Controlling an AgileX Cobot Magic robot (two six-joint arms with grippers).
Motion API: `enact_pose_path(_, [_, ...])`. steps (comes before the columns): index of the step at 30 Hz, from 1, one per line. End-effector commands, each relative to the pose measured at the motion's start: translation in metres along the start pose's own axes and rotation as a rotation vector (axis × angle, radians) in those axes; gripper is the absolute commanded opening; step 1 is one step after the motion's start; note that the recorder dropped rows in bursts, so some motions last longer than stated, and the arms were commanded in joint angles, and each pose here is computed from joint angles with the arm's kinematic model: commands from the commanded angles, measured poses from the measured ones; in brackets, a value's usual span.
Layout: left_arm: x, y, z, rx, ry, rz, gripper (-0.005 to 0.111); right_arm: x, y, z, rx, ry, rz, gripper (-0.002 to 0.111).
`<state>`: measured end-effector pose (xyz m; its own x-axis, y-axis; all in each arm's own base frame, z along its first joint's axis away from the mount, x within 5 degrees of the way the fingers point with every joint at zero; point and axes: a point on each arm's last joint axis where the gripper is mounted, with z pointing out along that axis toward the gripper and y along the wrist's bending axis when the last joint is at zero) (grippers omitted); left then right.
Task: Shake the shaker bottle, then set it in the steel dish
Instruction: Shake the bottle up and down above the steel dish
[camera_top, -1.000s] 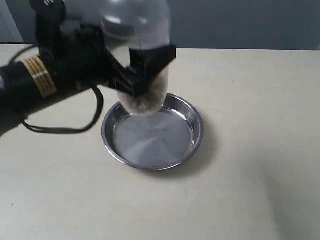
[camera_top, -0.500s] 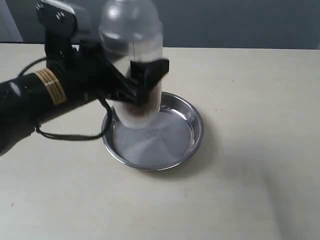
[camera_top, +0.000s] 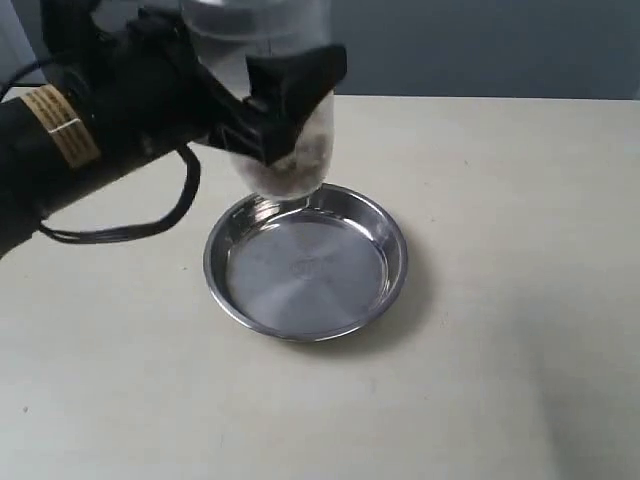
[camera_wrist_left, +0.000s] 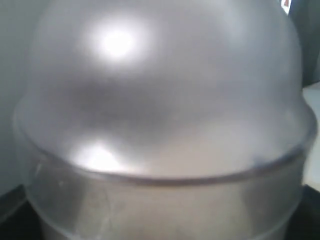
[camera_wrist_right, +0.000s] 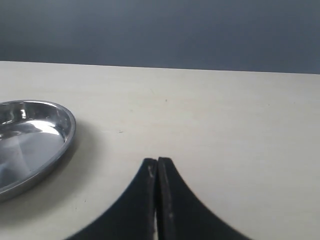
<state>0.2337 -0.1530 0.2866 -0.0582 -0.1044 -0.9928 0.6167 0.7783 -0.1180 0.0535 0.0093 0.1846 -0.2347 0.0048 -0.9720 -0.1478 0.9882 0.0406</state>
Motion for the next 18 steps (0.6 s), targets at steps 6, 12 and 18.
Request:
enact_pose_path(6, [0.008,-0.002,0.008,0.038,-0.003,-0.073,0.000,-0.001,0.000,0.000,-0.003,-0.016,-0.002,-0.001])
enact_pose_path(12, [-0.007,-0.007,0.011,0.086,-0.072,-0.011,0.000,-0.001,0.000,0.000,-0.003,-0.016,-0.002,-0.001])
enact_pose_path(18, [0.020,0.005,0.011,-0.037,0.174,-0.016,0.000,-0.001,0.000,0.000,-0.003,-0.016,-0.002,-0.001])
